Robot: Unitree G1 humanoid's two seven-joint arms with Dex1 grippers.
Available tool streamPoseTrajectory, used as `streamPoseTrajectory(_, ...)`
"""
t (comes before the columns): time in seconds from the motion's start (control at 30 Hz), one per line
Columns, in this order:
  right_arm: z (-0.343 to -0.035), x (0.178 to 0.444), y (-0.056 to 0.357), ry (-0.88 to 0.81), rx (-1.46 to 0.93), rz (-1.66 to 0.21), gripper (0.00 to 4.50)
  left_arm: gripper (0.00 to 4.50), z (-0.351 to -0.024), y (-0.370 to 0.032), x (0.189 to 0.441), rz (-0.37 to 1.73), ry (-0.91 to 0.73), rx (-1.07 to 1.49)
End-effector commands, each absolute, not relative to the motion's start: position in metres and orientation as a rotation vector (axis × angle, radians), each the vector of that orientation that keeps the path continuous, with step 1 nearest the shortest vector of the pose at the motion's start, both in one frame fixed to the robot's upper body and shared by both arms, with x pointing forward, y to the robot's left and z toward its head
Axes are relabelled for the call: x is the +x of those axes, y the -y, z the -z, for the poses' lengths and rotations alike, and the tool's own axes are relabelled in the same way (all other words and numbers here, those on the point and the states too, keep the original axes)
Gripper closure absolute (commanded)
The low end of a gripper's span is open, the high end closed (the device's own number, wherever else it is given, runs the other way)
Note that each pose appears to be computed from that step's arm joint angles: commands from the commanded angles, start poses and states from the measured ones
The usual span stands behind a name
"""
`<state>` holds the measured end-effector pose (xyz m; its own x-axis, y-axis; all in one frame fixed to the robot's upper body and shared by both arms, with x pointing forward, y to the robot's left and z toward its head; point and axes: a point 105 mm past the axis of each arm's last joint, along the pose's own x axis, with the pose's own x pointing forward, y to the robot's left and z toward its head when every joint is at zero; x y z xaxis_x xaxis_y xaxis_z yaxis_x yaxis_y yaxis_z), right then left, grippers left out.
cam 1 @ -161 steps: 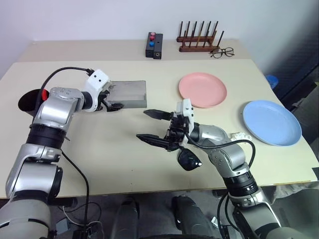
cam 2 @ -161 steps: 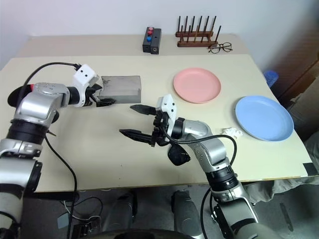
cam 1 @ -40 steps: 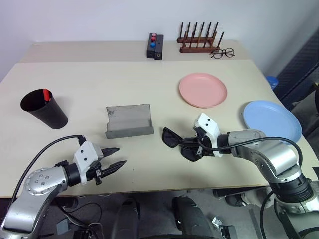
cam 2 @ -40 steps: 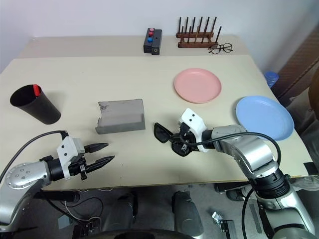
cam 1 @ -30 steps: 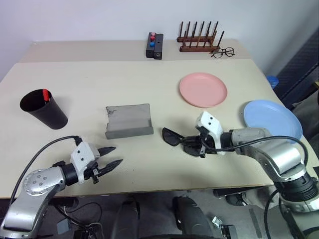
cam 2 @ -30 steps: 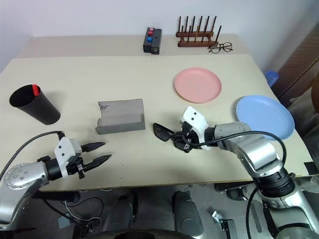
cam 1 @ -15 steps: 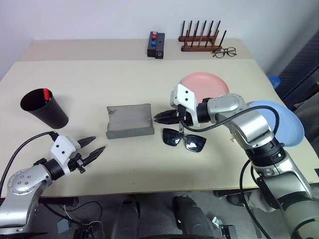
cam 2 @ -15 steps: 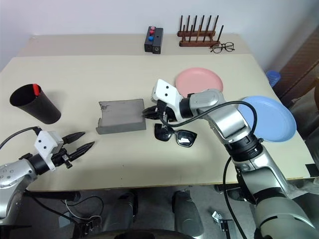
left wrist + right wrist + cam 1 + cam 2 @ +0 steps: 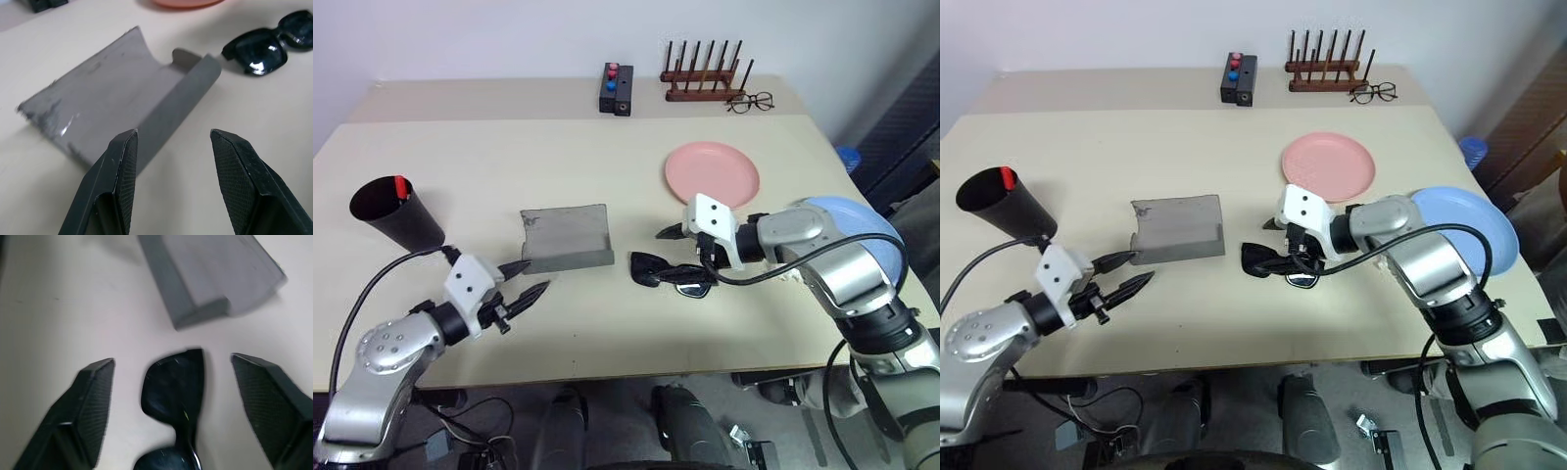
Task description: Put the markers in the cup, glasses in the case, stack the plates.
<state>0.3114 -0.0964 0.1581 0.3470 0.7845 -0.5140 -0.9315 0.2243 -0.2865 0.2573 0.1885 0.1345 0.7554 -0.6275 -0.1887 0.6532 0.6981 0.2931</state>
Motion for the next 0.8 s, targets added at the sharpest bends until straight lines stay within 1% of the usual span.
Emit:
streamPoseTrajectory(0.03, -0.155, 0.317, 0.108, -0.29, -0.673, -1.108, 0.61, 2.09, -0.145, -0.179, 0.258, 0.75, -0.051, 0.374)
streamPoseTrajectory(0.23, -0.142, 0.323, 0.115, -0.315, -0.739, -1.044, 0.61, 2.09, -0.148, -0.172, 0.26, 0.759, -0.047, 0.368)
streamPoseTrajectory(0.43, -0.141, 0.325, 0.116, -0.324, -0.773, -1.023, 0.61, 2.09, -0.149, -0.173, 0.254, 0.754, -0.051, 0.363)
streamPoseTrajectory(0.57, -0.139, 0.326, 0.114, -0.326, -0.803, -0.992, 0.61, 2.09, -0.145, -0.175, 0.251, 0.747, -0.063, 0.364)
streamPoseTrajectory(0.8, -0.135, 0.33, 0.114, -0.329, -0.855, -0.946, 0.61, 2.09, -0.135, -0.18, 0.253, 0.742, -0.078, 0.359)
